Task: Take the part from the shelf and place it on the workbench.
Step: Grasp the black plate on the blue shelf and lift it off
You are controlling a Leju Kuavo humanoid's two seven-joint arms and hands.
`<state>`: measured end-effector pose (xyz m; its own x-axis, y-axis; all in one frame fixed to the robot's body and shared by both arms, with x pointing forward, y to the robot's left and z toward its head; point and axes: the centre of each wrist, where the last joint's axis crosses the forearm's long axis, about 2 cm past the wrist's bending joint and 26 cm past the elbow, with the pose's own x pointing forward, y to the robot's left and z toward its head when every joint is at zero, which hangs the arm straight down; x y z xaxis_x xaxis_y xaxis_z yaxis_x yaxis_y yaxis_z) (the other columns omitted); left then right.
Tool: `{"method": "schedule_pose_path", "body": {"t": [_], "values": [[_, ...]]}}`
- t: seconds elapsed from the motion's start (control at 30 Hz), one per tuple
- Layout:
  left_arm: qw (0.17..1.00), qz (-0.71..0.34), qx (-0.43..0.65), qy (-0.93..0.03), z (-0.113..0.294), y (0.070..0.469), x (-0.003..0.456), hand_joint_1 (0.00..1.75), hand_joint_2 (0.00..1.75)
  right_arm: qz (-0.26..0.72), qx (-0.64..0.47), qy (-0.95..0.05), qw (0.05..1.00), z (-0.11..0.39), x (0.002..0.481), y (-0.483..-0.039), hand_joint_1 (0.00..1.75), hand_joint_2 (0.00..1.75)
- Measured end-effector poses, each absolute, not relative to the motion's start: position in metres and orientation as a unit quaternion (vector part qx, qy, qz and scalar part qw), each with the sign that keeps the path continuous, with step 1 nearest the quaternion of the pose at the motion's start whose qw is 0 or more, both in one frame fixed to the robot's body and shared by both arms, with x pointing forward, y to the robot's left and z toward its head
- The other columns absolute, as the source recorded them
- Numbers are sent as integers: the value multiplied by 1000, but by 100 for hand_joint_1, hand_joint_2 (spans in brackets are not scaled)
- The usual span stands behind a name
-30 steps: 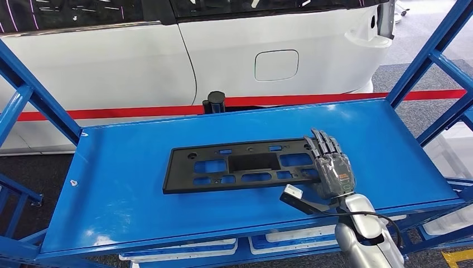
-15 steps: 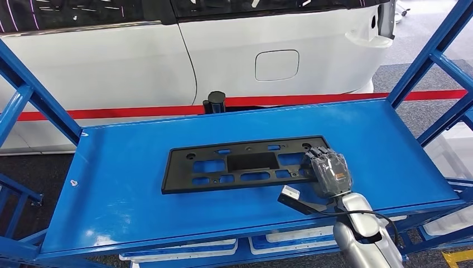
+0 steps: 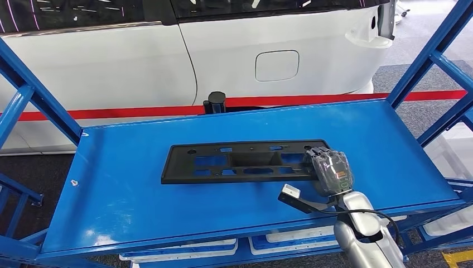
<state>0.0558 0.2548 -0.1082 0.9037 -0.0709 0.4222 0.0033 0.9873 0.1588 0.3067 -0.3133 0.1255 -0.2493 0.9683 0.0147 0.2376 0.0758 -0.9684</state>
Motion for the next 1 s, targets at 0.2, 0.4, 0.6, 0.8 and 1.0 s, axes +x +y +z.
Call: {"method": "schedule_pose_path", "body": {"t": [0.2, 0.4, 0.6, 0.8, 1.0], "values": [[971, -21, 89, -220, -108, 255, 56, 0, 175, 480, -483, -626, 380, 126, 305, -313, 166, 175], [970, -23, 94, -221, -108, 255, 56, 0, 175, 473, -490, -629, 376, 125, 301, -313, 166, 175], [969, -24, 99, -224, -108, 255, 56, 0, 175, 463, -494, -635, 371, 125, 297, -313, 166, 175], [969, -23, 101, -226, -108, 255, 56, 0, 175, 460, -496, -637, 370, 125, 295, -313, 166, 175], [970, -20, 94, -223, -108, 255, 56, 0, 175, 450, -498, -642, 371, 126, 294, -314, 166, 175]]}}
